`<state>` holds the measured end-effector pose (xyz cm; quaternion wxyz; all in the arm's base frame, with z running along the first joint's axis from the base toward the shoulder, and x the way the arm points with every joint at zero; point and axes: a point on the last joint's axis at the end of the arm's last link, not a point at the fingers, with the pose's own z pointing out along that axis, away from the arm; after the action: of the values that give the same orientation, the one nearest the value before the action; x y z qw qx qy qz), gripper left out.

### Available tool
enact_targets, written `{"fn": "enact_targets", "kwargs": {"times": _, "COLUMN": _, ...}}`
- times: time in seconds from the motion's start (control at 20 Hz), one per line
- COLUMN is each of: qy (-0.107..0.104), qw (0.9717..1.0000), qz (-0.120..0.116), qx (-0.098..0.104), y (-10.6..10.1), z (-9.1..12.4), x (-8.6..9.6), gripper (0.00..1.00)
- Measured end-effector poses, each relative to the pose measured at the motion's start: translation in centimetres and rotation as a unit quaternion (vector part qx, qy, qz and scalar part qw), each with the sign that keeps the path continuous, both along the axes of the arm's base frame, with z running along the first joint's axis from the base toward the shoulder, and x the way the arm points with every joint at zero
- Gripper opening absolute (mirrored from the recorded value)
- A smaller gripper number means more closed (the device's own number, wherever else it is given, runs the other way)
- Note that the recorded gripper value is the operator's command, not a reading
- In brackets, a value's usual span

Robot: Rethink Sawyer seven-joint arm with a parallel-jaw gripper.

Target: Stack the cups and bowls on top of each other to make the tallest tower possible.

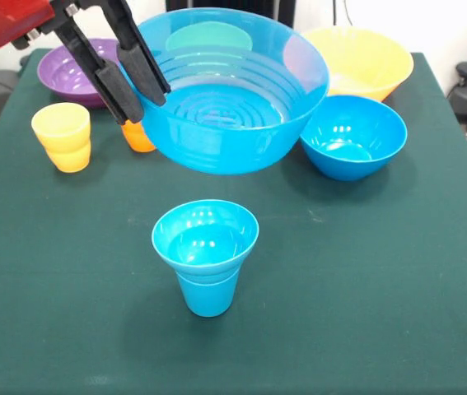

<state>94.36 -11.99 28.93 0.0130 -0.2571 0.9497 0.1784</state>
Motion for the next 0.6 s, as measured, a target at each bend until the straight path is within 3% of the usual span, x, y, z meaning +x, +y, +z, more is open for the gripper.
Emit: {"fn": "enact_targets", "kwargs": {"times": 0.6, "qy": -0.003, "qw": 0.9999, "qz": 0.001, "qx": 0.011, "y": 0.31, "z": -0.05, "x": 0.13, "gripper": 0.00}}
